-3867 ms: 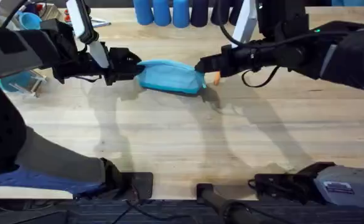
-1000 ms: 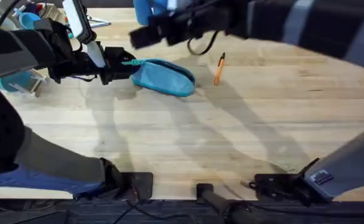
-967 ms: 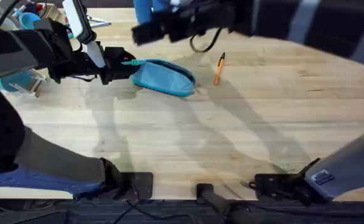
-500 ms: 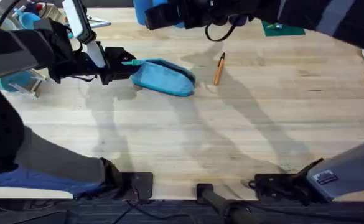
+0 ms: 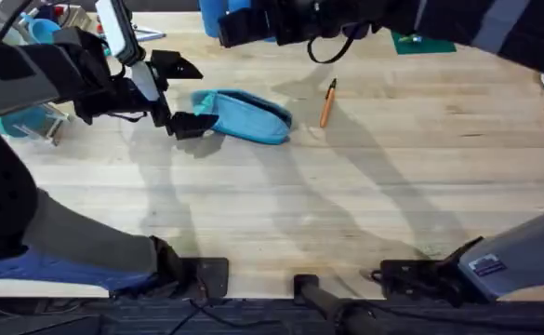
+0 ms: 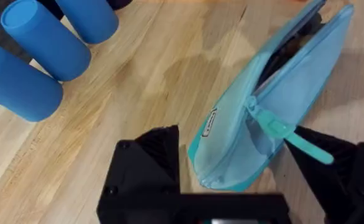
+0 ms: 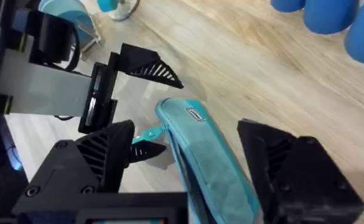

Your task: Unzip the bag, pick up the pens from the table one at a time and place them inside, then zip the bag closed.

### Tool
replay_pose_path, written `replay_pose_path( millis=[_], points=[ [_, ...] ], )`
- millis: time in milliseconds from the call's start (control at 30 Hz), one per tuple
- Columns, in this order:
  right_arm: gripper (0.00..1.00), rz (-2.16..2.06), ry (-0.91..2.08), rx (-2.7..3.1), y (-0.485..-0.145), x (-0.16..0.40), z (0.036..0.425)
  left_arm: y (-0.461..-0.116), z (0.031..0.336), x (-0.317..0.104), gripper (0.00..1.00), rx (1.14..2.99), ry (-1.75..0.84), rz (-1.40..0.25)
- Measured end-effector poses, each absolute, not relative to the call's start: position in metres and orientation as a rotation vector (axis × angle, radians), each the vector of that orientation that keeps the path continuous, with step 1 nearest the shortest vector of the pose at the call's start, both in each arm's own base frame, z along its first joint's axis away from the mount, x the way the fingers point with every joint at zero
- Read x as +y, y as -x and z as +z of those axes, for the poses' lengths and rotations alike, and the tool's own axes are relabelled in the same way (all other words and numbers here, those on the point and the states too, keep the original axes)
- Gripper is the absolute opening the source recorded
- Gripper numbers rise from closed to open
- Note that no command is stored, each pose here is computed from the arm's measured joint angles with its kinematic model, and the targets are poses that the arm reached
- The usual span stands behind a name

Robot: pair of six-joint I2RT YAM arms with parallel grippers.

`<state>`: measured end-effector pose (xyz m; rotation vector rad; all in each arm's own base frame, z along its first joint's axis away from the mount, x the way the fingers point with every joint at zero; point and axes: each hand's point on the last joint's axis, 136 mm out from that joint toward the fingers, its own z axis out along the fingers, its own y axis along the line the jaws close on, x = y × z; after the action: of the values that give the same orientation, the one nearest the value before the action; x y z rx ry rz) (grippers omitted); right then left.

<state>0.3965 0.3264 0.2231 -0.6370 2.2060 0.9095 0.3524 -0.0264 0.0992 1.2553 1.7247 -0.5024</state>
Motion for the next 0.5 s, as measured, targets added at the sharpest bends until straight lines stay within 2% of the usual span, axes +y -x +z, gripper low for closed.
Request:
replay_pose_path(
  millis=[333, 500],
  points=[
    [0.995, 0.912, 0.638, 2.206, -0.396, 0.327, 0.223, -0.337, 0.099, -0.033, 0.993, 1.777, -1.222, -0.597],
    [0.995, 0.912, 0.638, 2.205, -0.396, 0.327, 0.223, -0.324, 0.115, -0.038, 0.994, 1.790, -1.215, -0.618]
  ],
)
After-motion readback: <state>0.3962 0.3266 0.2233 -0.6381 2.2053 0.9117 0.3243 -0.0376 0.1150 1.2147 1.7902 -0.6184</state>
